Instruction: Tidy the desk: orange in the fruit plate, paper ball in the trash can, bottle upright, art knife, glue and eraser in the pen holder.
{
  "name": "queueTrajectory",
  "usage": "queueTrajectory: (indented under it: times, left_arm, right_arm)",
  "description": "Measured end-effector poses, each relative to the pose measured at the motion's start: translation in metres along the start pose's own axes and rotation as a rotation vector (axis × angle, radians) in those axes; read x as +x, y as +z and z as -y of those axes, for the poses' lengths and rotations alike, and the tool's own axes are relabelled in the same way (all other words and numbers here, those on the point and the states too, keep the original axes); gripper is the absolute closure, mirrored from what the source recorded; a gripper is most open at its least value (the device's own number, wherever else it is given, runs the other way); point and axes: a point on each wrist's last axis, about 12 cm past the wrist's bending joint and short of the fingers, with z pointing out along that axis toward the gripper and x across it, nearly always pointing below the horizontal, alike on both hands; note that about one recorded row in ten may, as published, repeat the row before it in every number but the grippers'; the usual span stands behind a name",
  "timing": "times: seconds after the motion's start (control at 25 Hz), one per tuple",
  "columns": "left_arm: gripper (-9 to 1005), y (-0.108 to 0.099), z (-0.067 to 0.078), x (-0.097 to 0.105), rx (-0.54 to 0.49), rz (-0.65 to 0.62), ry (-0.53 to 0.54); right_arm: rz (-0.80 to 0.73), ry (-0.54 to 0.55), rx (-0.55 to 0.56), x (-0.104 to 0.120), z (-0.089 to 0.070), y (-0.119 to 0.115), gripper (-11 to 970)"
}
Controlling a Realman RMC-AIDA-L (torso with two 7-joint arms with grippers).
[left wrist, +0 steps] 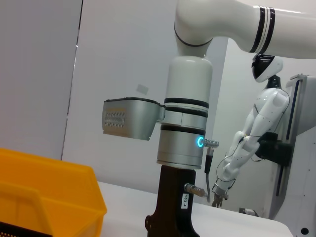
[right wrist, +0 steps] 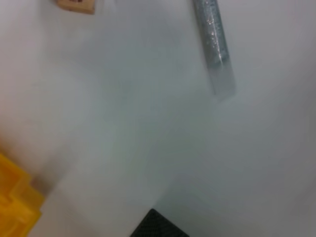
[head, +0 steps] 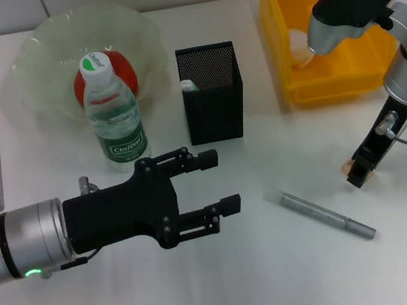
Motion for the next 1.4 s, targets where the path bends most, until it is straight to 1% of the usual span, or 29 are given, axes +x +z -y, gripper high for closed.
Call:
queueTrajectory:
  times: [0.32,0.52,0.76,0.96,1.12,1.2,1.28,1.4]
  left_arm:
    - [274,0.0,0.0,0.0,-0.002,0.0,0.0]
    - [274,0.0,0.0,0.001,-0.003,0.0,-0.002]
    - [274,0.0,0.0,0.001,-0.003,0.0,-0.002]
    - [274,0.0,0.0,0.0,-0.003,0.0,-0.002]
    - [274,0.0,0.0,0.001,-0.002,0.001,-0.003]
    - [274,0.0,0.0,0.001,-0.003,0.001,-0.003]
    - [274,0.0,0.001,0.001,-0.004,0.001,-0.005]
    - [274,-0.001,0.001,0.002,-0.005,0.001,-0.006]
  right_arm:
    - [-0.009,-0.009,0.005,-0.002,-0.001,0.002,525]
    - [-0.005,-0.011,0.01,-0.003,-0.001,0.003,574]
    - [-0.005,-0.013,0.009,-0.003,-0.001,0.003,715]
    - [0.014,-0.009,0.008,-0.002,0.0,0.001,700]
    - [0.093,-0.001,0.008,0.001,0.001,-0.008,688]
    - [0.162,-0.006,-0.011,0.004,-0.001,-0.014,682]
    - [0.242,-0.028,-0.029,0.008,-0.002,-0.021,676]
    - [0.417,-0.064,-0.053,0.017,-0.004,-0.032,667]
